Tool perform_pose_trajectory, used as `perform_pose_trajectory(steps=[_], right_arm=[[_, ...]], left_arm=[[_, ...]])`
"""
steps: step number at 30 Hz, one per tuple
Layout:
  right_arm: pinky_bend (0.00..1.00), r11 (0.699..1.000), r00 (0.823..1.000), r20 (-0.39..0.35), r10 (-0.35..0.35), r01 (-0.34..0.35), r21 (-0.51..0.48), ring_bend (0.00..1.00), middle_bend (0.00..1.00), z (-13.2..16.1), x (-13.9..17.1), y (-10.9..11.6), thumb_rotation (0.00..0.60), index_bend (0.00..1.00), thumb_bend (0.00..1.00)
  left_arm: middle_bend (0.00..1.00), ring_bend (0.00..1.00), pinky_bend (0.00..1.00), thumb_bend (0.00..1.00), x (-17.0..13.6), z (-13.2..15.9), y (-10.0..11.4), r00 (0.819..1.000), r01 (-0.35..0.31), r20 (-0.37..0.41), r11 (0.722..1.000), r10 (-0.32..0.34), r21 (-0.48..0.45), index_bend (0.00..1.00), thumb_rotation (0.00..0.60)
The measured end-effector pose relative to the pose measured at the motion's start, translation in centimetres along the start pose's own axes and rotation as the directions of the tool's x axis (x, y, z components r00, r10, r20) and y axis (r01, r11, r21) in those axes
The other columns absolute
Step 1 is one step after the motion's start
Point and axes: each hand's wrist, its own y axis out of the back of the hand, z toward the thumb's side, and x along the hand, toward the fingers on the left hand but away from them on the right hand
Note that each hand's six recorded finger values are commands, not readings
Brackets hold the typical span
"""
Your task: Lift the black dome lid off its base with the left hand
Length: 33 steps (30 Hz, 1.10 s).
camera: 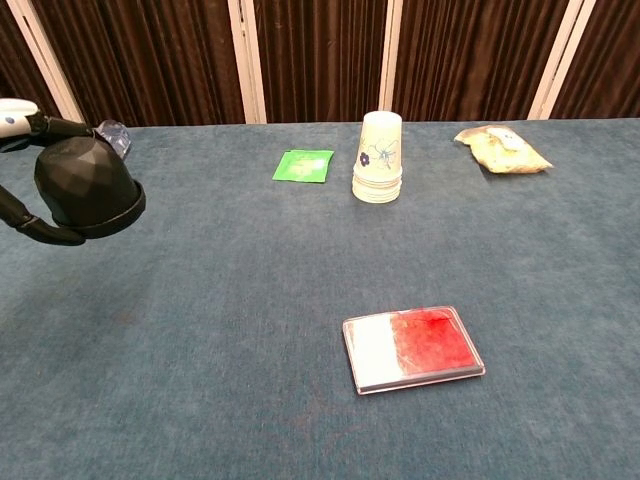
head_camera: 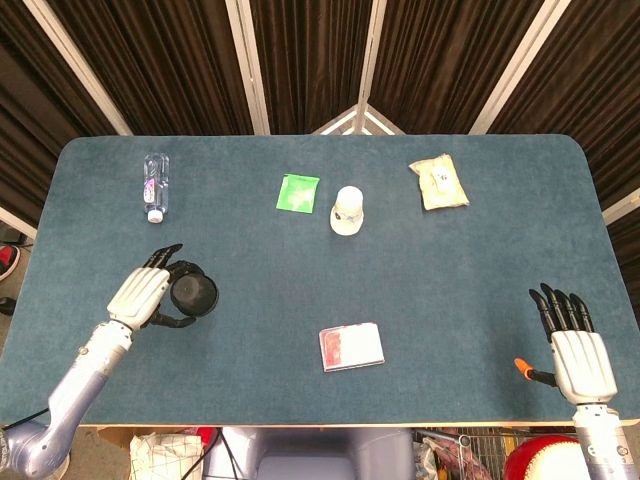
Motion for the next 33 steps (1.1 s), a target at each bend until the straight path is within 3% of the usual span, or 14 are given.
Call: perform_pose_trajectory(steps=[10,19,26,33], right_arm=[[0.05,1.0,1.0,0.007,0.01,-0.01,0.003,0.03,0.02,-0.1,-0.4,-0.4,0.6,0.04,0.15],[0.05,1.0,1.0,0.014,0.007,-0.007,0.005,0.03,0.02,-0.4,-0.4,-0.2,0.6,0.04,0.15],[0.05,1.0,1.0,0.011,0.007,-0.007,-0.001,0.03,0.02,-0.5,-0.3,-0.1,0.6,0.04,0.15],[0.05,1.0,1.0,0.008,0.004,-0.004,-0.004,0.03,0.02,-0.5,-0.3,0.0,0.6,0.04,0.15]], left_arm=[[0.37,0.0,0.0,0.34,2.8,-2.1,-3.3,0.998,0.005,-0.056,1.0,-0.004,0.028,0.54,0.6],[0.33,0.0,0.0,0.3,4.7,-0.3,-6.5,0.999,0.042,-0.019,0.999,-0.042,0.012,0.51,0.6],[0.25,0.0,0.0,0.27,5.1,0.4,-7.1,0.999,0.053,-0.007,0.998,-0.053,0.026,0.46,0.6],[0.22,0.0,0.0,0.27,5.0,0.1,-7.8,0.995,0.097,-0.03,0.994,-0.095,0.053,0.44,0.6]])
